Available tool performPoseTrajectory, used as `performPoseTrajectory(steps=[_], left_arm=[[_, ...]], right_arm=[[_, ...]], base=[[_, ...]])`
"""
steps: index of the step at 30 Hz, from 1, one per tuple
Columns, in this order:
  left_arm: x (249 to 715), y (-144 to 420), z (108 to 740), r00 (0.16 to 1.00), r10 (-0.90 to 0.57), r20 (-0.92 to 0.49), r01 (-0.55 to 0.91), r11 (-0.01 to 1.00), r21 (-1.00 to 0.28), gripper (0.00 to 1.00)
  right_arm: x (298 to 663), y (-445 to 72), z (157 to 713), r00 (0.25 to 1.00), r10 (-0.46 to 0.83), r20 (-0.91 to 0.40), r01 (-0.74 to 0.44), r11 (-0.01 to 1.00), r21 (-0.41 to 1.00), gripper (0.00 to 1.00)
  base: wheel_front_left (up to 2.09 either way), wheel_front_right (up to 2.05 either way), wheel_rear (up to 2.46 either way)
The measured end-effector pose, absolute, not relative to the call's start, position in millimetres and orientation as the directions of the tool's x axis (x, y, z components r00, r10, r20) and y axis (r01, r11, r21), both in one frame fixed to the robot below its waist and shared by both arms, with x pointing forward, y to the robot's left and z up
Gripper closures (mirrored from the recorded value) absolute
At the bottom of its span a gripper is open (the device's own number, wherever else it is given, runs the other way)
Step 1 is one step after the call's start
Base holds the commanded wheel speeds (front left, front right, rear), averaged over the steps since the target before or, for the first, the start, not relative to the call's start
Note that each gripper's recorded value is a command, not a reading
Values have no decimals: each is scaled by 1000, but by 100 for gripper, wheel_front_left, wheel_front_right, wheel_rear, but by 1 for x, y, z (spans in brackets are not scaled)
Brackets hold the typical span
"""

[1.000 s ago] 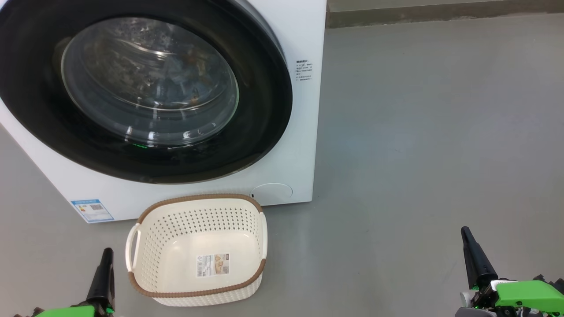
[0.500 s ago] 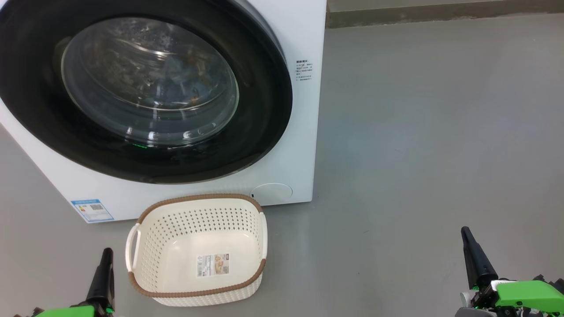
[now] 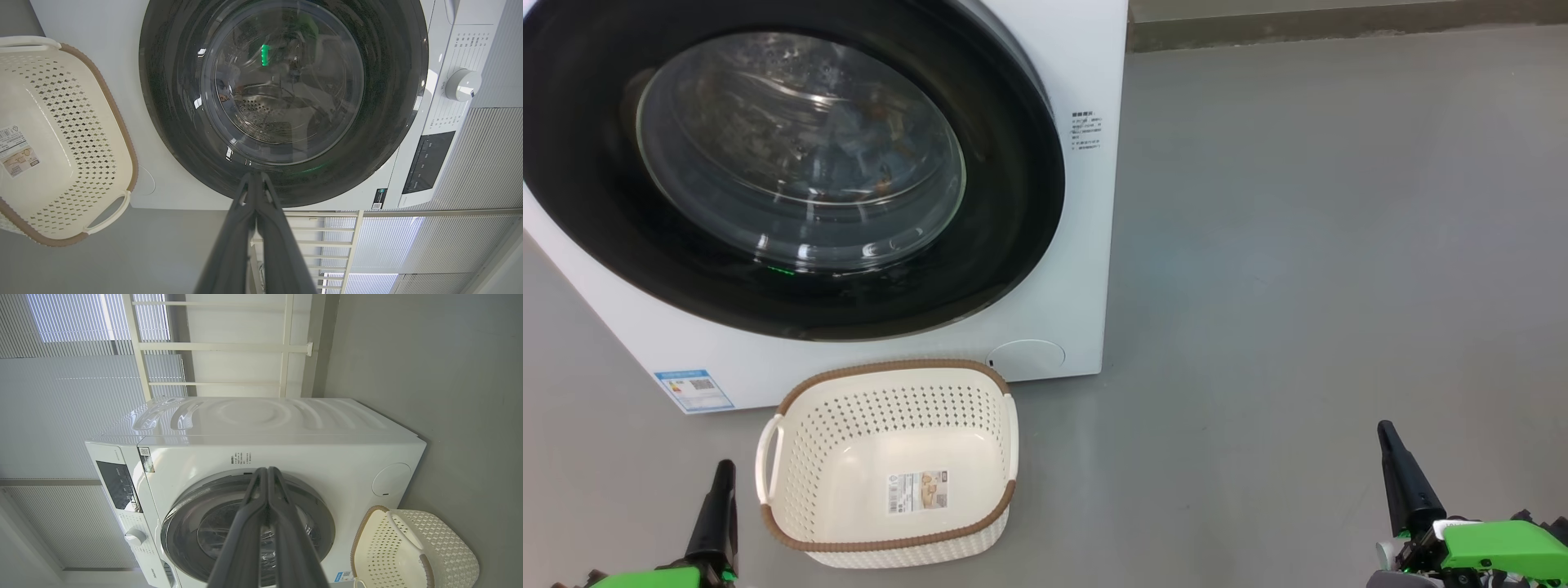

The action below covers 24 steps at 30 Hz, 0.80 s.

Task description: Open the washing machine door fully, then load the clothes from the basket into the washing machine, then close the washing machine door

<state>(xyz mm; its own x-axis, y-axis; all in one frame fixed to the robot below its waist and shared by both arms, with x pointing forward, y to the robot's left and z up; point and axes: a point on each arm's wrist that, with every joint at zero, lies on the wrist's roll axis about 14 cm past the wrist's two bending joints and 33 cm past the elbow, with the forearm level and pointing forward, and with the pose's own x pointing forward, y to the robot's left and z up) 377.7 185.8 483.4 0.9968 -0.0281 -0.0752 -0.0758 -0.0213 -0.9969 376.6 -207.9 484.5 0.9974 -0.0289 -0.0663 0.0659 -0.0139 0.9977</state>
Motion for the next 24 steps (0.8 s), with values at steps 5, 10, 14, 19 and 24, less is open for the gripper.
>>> performPoseTrajectory(steps=[5, 10, 14, 19, 24], left_arm=[[378, 186, 483, 997, -28, -75, -76, -21, -997, 100], [378, 186, 483, 997, -27, -75, -76, -21, -997, 100], [378, 186, 483, 997, -27, -75, -76, -21, -997, 100], [378, 186, 483, 997, -26, -75, -76, -21, -997, 100], [378, 186, 483, 997, -26, -75, -75, -21, -997, 100]], right_arm=[[377, -208, 485, 997, -30, -66, 66, -14, 998, 100], [376, -208, 485, 997, -31, -66, 66, -14, 998, 100], [376, -209, 484, 997, -32, -66, 66, -15, 998, 100], [376, -209, 484, 997, -32, -66, 66, -15, 998, 100], [376, -209, 484, 997, -32, -66, 66, -15, 998, 100]], base=[[0, 0, 0], [0, 0, 0], [0, 0, 0], [0, 0, 0], [0, 0, 0]])
